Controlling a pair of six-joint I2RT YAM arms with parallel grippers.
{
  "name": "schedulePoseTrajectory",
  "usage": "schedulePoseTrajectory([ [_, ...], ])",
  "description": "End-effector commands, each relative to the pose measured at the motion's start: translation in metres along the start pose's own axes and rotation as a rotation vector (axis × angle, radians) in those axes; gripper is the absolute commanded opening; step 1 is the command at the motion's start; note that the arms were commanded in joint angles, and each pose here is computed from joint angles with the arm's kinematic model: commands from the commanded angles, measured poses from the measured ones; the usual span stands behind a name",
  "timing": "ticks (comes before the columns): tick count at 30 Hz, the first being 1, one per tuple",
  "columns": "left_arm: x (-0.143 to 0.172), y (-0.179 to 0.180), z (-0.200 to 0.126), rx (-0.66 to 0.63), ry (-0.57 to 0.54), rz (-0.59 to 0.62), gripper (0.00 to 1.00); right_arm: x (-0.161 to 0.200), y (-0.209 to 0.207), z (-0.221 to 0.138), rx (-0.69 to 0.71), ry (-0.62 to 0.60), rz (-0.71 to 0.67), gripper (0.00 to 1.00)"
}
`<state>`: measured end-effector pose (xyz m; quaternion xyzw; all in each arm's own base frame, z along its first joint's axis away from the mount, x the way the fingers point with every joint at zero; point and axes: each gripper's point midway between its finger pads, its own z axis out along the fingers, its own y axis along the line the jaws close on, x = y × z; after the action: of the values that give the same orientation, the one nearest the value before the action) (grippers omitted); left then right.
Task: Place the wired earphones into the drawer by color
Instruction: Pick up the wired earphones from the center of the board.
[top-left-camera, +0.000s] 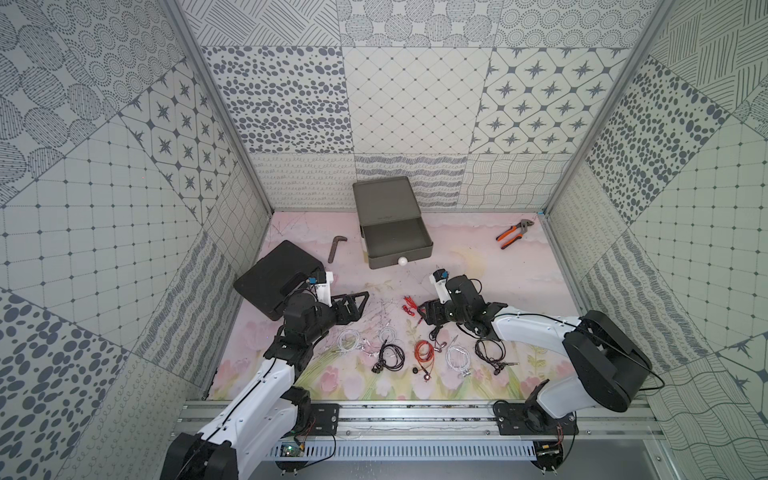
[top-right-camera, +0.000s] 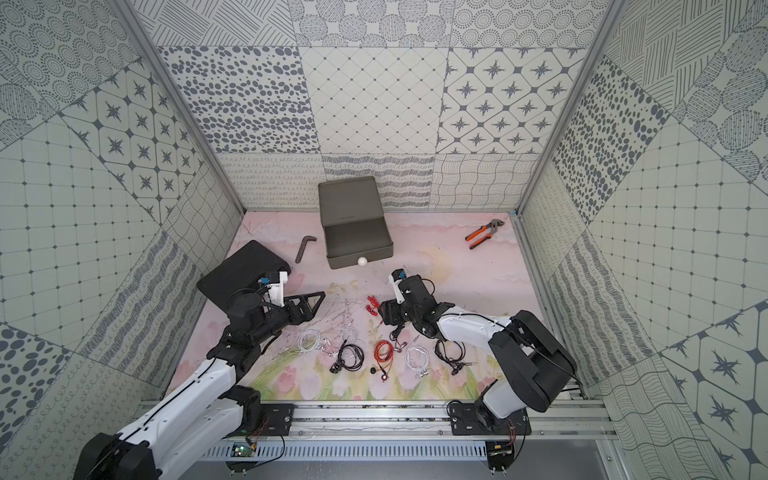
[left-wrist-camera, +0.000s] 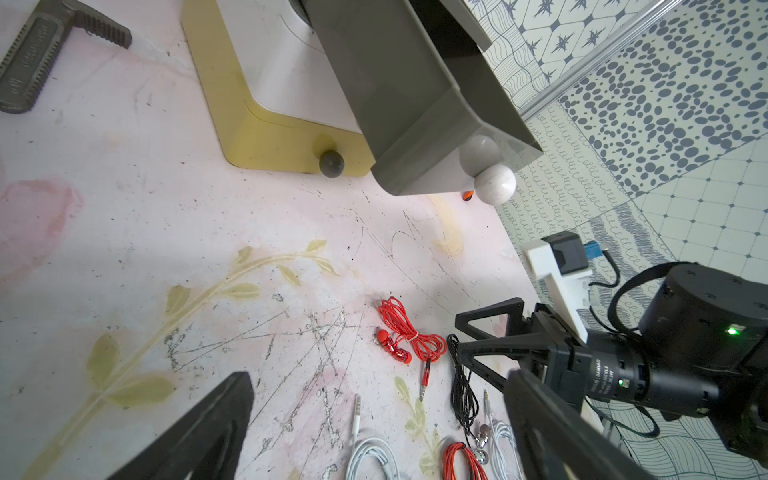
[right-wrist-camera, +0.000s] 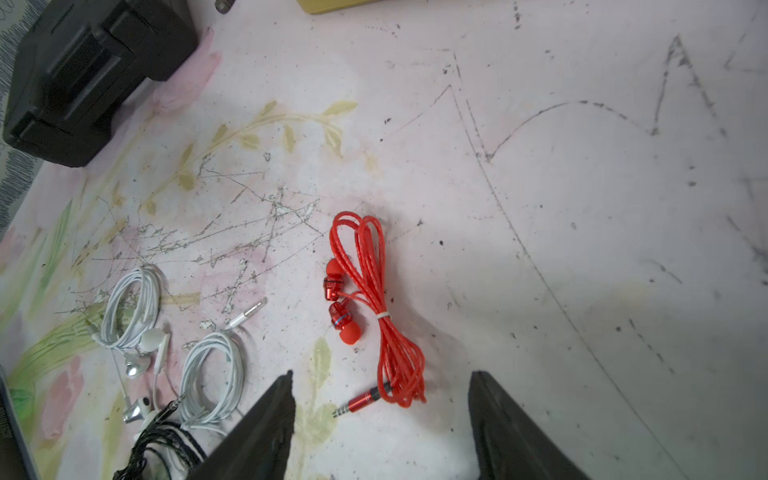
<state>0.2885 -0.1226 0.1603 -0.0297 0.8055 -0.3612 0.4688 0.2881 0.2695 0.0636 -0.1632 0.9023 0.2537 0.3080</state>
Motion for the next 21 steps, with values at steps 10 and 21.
schedulePoseTrajectory([
  [10,-0.016,-0.009,-0.001,0.022,-0.052,0.068,0.99,-0.002,-0.003,0.025,-0.047,-0.02,0.067,0.57],
  [21,-0.016,-0.007,-0.001,0.012,-0.054,0.066,0.99,0.003,-0.007,0.033,-0.051,0.009,0.108,0.43],
])
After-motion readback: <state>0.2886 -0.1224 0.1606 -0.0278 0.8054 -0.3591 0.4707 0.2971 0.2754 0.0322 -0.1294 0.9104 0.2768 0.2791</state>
